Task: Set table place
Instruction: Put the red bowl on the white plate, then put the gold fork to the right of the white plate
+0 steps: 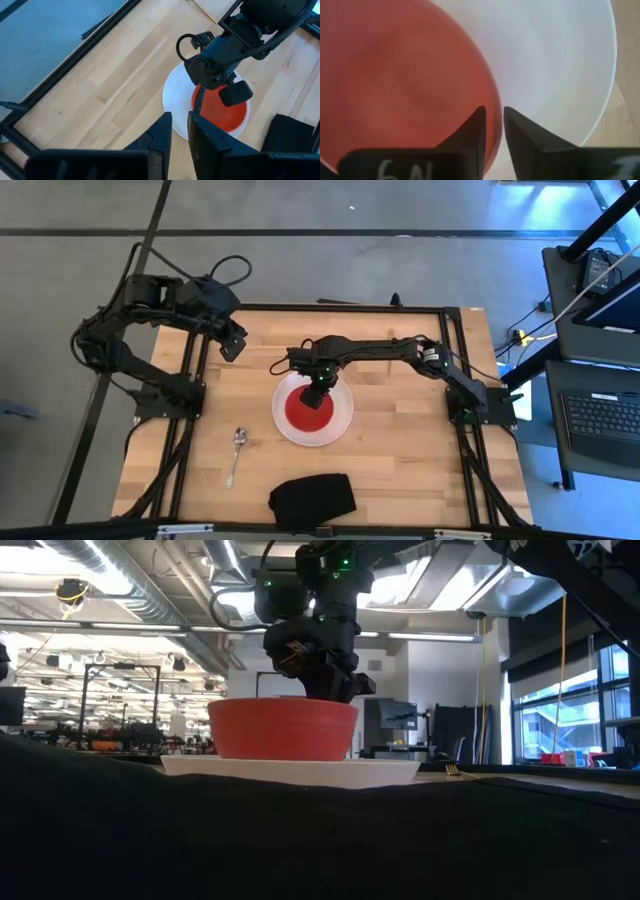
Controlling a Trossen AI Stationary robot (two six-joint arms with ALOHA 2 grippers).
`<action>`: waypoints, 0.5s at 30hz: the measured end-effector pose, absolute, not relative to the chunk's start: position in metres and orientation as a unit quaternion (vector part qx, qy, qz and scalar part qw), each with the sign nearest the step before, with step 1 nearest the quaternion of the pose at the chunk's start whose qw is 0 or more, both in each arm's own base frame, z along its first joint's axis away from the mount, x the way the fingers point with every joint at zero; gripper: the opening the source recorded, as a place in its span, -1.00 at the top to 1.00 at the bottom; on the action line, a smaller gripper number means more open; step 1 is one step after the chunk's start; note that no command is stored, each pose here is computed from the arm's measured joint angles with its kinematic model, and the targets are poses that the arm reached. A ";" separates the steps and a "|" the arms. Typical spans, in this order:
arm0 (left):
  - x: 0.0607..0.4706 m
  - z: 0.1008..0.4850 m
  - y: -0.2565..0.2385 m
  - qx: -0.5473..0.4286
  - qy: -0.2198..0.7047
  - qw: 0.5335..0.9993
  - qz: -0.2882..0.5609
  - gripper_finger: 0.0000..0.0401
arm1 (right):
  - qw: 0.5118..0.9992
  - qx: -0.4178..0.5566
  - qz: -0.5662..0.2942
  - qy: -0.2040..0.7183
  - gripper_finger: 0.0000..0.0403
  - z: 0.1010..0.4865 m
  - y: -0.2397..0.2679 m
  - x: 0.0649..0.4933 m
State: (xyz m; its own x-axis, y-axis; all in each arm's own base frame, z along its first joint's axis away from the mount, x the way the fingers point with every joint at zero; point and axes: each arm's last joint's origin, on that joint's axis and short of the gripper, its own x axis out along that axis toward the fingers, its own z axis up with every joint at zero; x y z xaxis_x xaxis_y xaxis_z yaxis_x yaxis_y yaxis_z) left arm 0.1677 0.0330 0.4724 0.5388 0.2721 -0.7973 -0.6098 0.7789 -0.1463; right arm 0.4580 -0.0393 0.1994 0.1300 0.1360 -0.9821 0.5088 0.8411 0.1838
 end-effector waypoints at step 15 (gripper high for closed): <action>0.168 0.472 0.034 -0.202 0.403 0.852 0.267 0.79 | 0.720 0.250 -0.116 0.637 0.50 0.238 -0.040 0.452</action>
